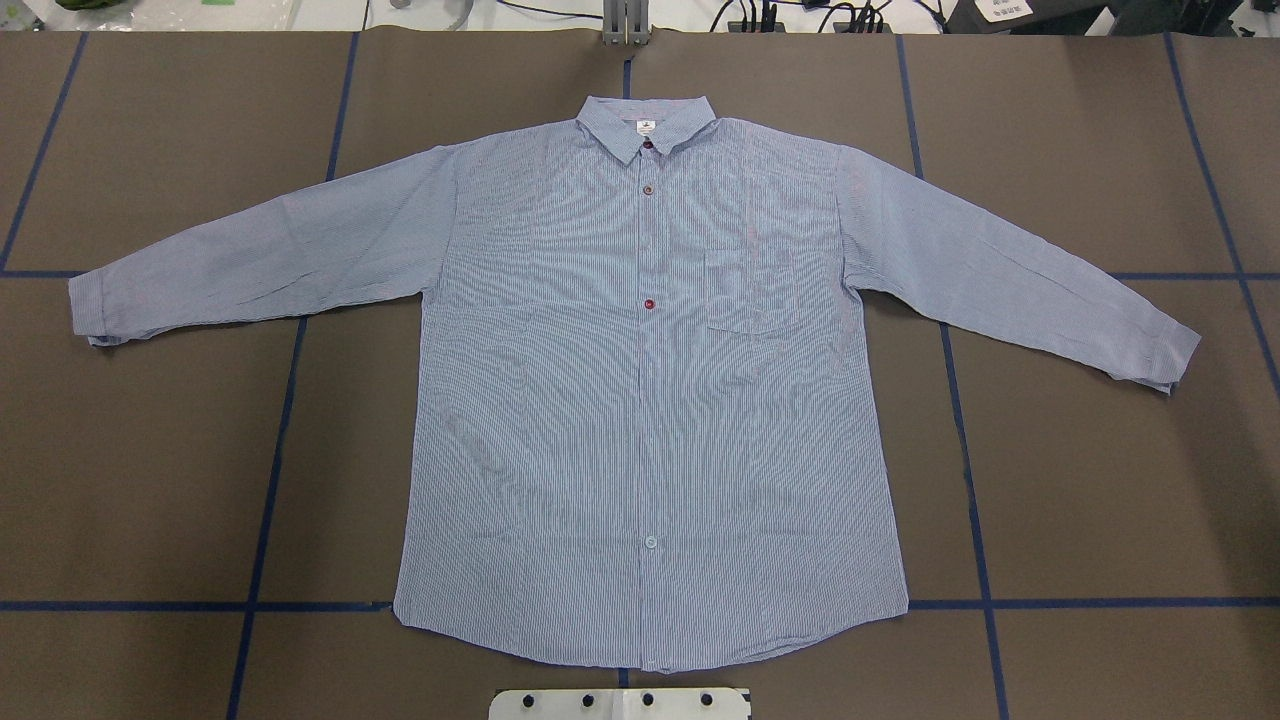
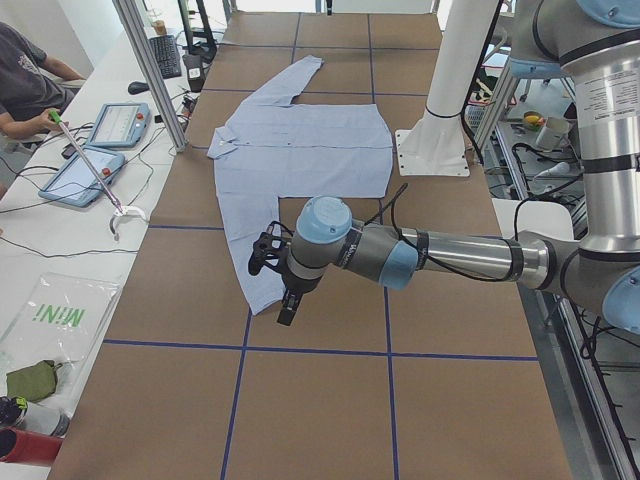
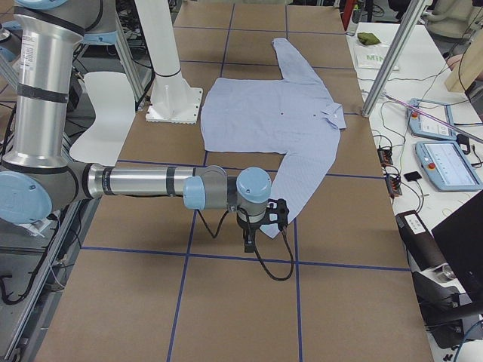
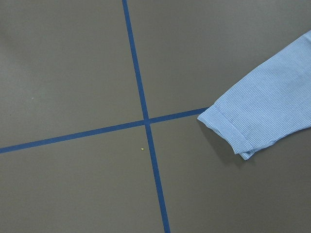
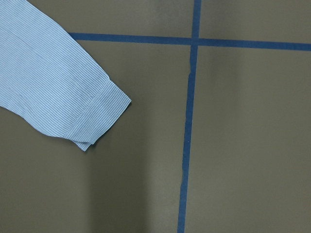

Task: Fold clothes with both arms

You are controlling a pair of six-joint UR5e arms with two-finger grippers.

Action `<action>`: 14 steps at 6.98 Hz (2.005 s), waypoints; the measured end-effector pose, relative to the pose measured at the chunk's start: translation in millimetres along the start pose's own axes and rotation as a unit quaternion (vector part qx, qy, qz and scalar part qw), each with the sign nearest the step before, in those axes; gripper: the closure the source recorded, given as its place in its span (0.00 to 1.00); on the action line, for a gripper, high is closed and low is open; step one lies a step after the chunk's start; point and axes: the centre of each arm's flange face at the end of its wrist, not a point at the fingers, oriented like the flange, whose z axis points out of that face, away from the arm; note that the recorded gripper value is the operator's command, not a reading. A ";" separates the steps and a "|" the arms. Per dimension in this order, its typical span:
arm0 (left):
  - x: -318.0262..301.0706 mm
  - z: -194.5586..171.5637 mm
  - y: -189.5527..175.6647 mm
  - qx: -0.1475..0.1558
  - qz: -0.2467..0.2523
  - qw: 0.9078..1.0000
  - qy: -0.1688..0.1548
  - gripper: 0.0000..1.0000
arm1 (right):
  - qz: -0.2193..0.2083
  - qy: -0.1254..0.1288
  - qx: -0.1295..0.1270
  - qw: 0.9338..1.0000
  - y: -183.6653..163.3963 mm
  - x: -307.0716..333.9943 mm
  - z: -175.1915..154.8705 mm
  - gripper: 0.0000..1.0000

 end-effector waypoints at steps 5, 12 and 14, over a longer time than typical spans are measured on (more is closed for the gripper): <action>14.0 7.6 -2.3 -0.008 0.012 1.000 0.019 0.00 | -0.007 0.000 0.003 1.000 -0.9 -2.3 1.2 0.00; 19.3 9.5 -7.9 0.001 0.017 0.999 0.031 0.00 | 0.156 -0.009 0.053 0.986 -23.4 -61.3 67.3 0.06; 19.4 10.2 -10.5 0.003 0.012 0.999 0.031 0.00 | 0.182 -0.023 0.060 0.981 -31.5 -81.1 94.8 0.08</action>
